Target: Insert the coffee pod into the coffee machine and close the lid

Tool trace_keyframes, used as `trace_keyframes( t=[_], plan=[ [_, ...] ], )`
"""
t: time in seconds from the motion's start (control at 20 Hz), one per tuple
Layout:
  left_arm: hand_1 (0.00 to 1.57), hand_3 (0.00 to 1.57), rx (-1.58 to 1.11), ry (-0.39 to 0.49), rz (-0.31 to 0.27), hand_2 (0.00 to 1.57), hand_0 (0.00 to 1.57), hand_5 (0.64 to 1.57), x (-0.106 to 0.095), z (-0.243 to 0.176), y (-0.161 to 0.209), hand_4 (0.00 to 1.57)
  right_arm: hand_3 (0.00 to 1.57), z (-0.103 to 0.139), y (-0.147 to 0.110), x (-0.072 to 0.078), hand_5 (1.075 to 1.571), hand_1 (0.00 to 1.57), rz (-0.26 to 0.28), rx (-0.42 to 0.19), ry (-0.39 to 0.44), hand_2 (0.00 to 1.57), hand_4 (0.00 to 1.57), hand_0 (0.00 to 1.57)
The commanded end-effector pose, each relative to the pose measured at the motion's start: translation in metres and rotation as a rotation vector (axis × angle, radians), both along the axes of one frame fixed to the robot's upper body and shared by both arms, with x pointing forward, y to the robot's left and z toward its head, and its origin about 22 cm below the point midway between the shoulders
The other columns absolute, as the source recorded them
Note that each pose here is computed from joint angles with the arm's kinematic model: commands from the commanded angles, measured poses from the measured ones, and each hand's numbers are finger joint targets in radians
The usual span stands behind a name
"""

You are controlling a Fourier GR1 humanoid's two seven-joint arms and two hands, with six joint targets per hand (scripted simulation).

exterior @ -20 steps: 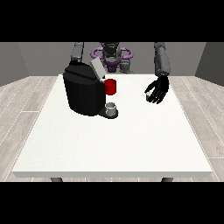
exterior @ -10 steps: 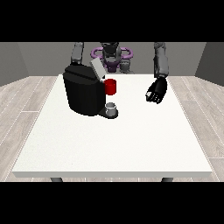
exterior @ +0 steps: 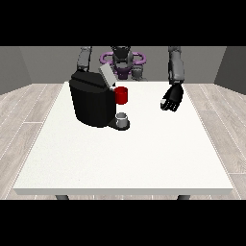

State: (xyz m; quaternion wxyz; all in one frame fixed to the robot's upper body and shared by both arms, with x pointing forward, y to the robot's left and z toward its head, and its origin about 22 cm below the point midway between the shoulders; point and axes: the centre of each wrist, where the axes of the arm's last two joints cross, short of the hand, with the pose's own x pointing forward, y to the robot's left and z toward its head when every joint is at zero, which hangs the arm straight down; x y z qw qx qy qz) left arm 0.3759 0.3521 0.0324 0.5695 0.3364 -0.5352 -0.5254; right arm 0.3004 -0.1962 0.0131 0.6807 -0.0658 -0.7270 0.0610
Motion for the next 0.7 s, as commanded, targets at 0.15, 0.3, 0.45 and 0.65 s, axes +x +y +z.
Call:
trace_keyframes(
  t=[0.15,0.3,0.45,0.65],
  plan=[
    [1.42,1.33,-0.182,-0.014,-0.075,1.4,1.42,1.571,0.01,-0.001,-0.022,0.49,0.0,-0.01,-0.004,-0.002,1.571,0.0,-0.075,-0.076,0.076,0.0,0.0,0.0],
    [1.45,1.36,-0.199,0.006,-0.096,1.43,1.45,1.571,0.012,-0.001,-0.023,0.52,0.0,-0.009,-0.001,0.002,1.571,0.0,-0.078,-0.055,0.106,0.0,0.0,0.0],
    [1.41,1.31,-0.181,0.008,-0.129,1.4,1.41,1.571,0.036,0.053,-0.03,0.51,0.0,-0.036,-0.004,0.003,1.571,0.0,-0.11,-0.086,0.1,0.0,0.0,0.0],
    [1.4,1.33,-0.188,0.104,-0.197,1.39,1.4,1.571,0.049,0.078,-0.062,0.54,0.0,-0.062,-0.014,-0.011,1.571,0.0,-0.121,-0.08,0.215,0.0,0.0,0.0]
  ],
)
